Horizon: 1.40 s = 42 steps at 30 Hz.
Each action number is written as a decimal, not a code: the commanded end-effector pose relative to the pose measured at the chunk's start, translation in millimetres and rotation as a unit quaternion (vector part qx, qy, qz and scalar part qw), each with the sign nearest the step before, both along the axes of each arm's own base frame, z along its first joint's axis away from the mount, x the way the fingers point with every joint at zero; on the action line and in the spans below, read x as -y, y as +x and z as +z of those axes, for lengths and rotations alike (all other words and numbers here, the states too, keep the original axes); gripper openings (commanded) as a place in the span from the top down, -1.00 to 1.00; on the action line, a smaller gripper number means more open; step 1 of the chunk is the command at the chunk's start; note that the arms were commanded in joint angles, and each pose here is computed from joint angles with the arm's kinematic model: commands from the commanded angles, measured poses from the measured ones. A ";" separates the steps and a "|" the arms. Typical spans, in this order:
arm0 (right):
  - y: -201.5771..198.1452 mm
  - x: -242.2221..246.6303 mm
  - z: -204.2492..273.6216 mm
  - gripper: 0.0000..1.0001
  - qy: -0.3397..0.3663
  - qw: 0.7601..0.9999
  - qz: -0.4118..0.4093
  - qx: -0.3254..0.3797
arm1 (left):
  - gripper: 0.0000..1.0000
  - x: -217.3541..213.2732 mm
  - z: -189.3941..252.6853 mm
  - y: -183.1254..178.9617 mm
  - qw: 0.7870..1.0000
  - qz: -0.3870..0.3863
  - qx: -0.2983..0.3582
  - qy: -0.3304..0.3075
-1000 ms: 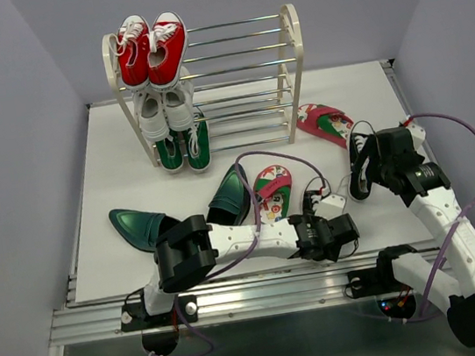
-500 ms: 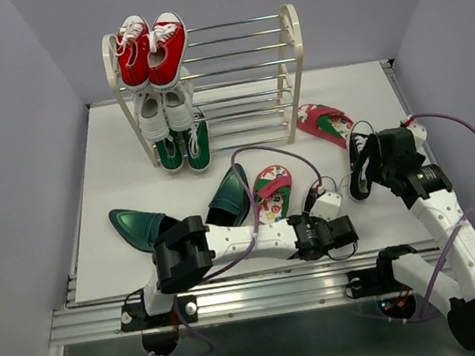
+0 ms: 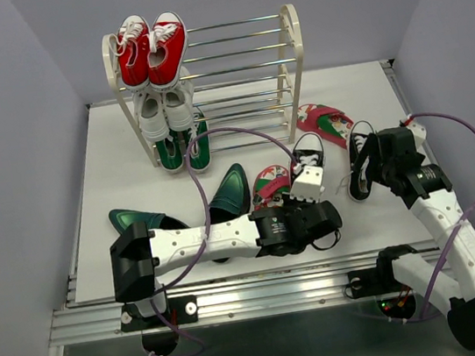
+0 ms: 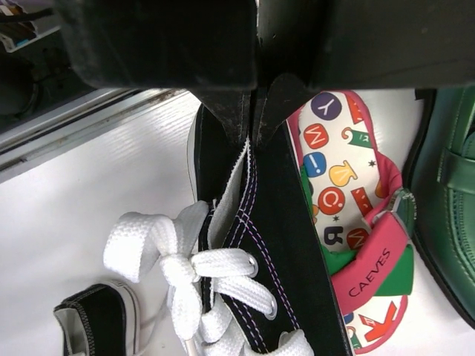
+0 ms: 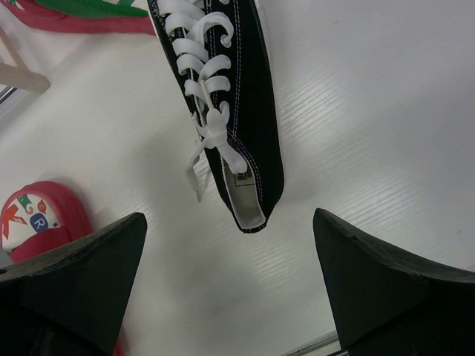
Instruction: Place and organize the shoes onto the shoe shelf
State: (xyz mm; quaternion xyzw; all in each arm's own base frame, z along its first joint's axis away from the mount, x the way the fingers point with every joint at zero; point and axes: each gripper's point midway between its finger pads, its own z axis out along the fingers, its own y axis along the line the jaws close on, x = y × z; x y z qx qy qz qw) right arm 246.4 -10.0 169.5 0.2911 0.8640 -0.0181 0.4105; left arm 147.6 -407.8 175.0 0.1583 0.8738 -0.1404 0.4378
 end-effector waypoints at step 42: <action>27.3 6.1 34.0 -1.00 -0.038 0.998 0.015 0.052 | 1.00 -140.4 6.8 148.6 0.991 0.118 0.061 0.017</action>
